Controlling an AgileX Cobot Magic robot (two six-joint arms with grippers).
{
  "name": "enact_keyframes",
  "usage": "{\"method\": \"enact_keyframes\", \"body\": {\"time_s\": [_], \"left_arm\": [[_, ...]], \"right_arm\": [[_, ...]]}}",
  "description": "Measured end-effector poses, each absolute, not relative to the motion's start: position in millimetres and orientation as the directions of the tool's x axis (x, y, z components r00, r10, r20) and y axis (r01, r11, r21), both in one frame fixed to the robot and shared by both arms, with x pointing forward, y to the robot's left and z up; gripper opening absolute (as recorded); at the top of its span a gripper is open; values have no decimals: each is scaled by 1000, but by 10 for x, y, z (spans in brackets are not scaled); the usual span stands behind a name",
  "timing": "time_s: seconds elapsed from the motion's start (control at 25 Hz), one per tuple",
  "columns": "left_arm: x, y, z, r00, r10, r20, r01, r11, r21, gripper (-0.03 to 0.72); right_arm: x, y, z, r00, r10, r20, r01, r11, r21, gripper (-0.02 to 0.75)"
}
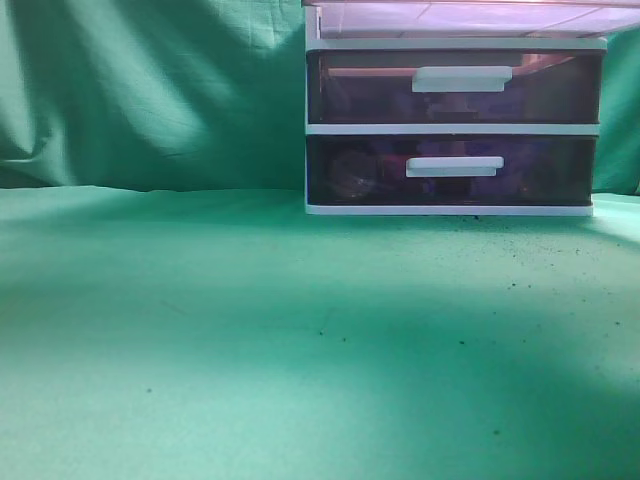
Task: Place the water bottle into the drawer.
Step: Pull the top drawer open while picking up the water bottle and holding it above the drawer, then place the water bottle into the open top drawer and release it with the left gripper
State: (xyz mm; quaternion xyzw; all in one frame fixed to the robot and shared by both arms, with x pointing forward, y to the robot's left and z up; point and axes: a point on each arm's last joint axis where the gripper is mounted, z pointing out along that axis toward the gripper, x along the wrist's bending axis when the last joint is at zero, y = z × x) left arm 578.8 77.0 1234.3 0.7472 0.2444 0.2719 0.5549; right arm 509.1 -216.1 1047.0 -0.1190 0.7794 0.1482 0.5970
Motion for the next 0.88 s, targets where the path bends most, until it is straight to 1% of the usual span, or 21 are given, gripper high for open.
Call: {"method": "enact_keyframes", "body": {"time_s": [0.12, 0.24, 0.36, 0.52, 0.64, 0.76, 0.8, 0.84, 0.88], "left_arm": [[5987, 648, 12128, 739, 663, 125, 98, -289, 952, 235], [6155, 572, 11863, 738, 657, 150, 128, -355, 926, 235], [6280, 505, 11615, 746, 650, 147, 167, -396, 903, 235], [6331, 469, 11560, 744, 657, 122, 181, -374, 909, 235], [6359, 435, 11518, 746, 662, 79, 203, -338, 919, 368], [6378, 376, 11505, 740, 672, 21, 218, -270, 938, 574], [6377, 351, 11510, 737, 675, 11, 216, -251, 944, 623], [6368, 323, 11528, 734, 679, 11, 204, -235, 950, 647], [6355, 290, 11546, 733, 680, 17, 186, -224, 957, 644]], "right_arm": [[5091, -2161, 10470, -260, -6, -966, -362, 928, 91, 83], [5090, -2162, 10467, -271, 15, -962, -354, 928, 114, 83], [5090, -2164, 10463, -283, 37, -958, -345, 928, 138, 83], [5085, -2168, 10445, -295, 29, -955, -342, 930, 134, 83], [5084, -2169, 10441, -298, 24, -954, -342, 931, 130, 83], [5084, -2169, 10440, -299, 26, -954, -341, 931, 132, 83], [5084, -2169, 10440, -299, 26, -954, -341, 931, 132, 83], [5084, -2169, 10440, -299, 27, -954, -341, 931, 134, 83], [5084, -2169, 10440, -299, 27, -954, -341, 931, 134, 83]]}}
